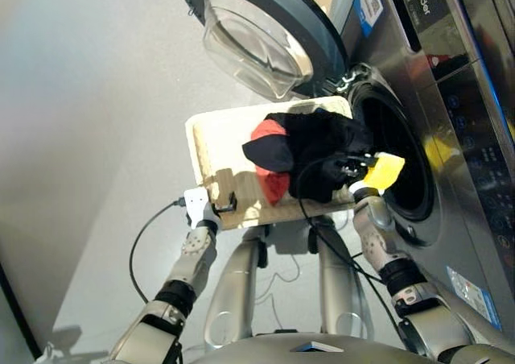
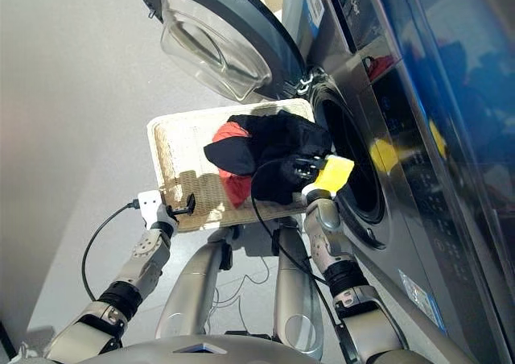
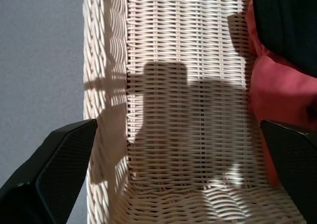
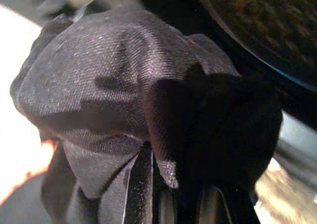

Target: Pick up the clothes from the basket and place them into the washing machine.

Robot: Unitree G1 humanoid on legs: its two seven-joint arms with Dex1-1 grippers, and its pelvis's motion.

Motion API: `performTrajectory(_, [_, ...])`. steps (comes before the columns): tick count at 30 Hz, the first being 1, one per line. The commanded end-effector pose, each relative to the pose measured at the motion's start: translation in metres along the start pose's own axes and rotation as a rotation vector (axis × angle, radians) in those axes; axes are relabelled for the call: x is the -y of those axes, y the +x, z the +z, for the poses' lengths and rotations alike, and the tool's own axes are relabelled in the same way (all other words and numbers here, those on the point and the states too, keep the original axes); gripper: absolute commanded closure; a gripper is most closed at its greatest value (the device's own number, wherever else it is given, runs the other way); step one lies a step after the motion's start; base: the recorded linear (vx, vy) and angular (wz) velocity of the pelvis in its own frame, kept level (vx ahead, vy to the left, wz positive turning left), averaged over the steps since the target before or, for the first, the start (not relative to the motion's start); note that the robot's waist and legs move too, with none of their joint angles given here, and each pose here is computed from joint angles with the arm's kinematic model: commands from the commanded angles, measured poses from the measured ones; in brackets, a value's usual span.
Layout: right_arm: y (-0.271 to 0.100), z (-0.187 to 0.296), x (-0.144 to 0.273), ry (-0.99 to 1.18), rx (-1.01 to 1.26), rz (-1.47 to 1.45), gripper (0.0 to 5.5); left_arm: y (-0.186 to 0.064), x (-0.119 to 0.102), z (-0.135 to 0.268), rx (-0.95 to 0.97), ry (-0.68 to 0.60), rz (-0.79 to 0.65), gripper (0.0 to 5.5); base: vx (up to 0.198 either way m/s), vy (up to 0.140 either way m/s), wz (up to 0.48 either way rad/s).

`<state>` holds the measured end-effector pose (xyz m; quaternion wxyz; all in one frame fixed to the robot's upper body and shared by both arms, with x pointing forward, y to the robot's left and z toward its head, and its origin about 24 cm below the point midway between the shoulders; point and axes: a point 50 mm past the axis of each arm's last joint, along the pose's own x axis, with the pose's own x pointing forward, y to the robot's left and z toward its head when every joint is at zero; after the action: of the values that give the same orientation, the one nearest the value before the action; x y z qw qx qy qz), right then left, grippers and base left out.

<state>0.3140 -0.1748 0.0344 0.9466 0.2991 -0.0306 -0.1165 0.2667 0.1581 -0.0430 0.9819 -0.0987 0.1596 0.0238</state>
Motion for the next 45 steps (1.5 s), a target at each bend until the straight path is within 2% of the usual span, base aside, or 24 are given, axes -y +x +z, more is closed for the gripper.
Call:
performTrajectory(1, [0.010,0.021,-0.005,0.148,0.132,-0.054,5.50,-0.006,-0.002,-0.003,0.026,0.009,-0.001,0.00,0.000,0.000,0.000])
performTrajectory(4, [0.027,0.037,-0.017,0.182,0.173,-0.083,5.50,-0.007,0.001,0.002,0.046,0.014,-0.030,0.00,0.000,0.000,0.000])
performTrajectory(8, [0.053,0.064,-0.026,0.099,0.210,-0.111,5.50,-0.006,0.000,0.006,0.059,0.050,-0.052,0.00,0.059,-0.005,-0.004])
performTrajectory(17, [0.084,0.145,-0.048,0.216,0.398,-0.176,5.50,0.002,0.001,0.031,0.137,0.093,-0.073,0.00,0.000,0.000,0.000])
performTrajectory(23, [0.072,0.211,-0.046,0.341,0.680,-0.207,5.50,0.005,-0.002,0.039,0.168,0.087,-0.038,0.00,0.000,0.000,0.000])
performTrajectory(28, [0.058,0.271,-0.028,0.235,0.886,-0.302,5.50,0.002,-0.012,0.034,0.159,0.126,-0.011,0.00,0.046,0.013,-0.158])
performTrajectory(31, [0.035,0.321,-0.025,0.213,1.074,-0.303,5.50,0.002,-0.017,0.035,0.161,0.128,0.004,0.00,0.025,0.015,-0.224])
performTrajectory(34, [0.019,0.349,-0.018,0.219,1.179,-0.333,5.50,0.003,-0.015,0.035,0.162,0.119,0.004,0.00,0.012,-0.030,-0.212])
performTrajectory(36, [0.015,0.359,-0.015,0.196,1.207,-0.348,5.50,0.004,-0.014,0.037,0.168,0.115,0.003,0.00,0.005,-0.021,-0.105])
performTrajectory(41, [0.030,0.328,0.000,0.186,1.086,-0.406,5.50,0.006,-0.007,0.039,0.175,0.089,-0.004,0.00,0.000,0.000,0.000])
performTrajectory(42, [0.039,0.314,0.002,0.159,1.018,-0.401,5.28,0.007,-0.005,0.040,0.178,0.086,-0.011,0.00,0.000,0.000,0.000])
performTrajectory(43, [0.045,0.306,0.002,0.145,0.974,-0.389,1.06,0.007,-0.004,0.040,0.177,0.083,-0.013,0.00,0.000,0.000,0.000])
performTrajectory(44, [0.054,0.291,0.008,0.091,0.887,-0.390,0.00,0.008,-0.003,0.040,0.177,0.083,-0.019,0.00,0.000,0.000,0.000])
performTrajectory(45, [0.061,0.279,0.005,0.059,0.823,-0.361,0.00,0.008,-0.002,0.040,0.177,0.079,-0.023,0.00,0.000,0.000,0.000])
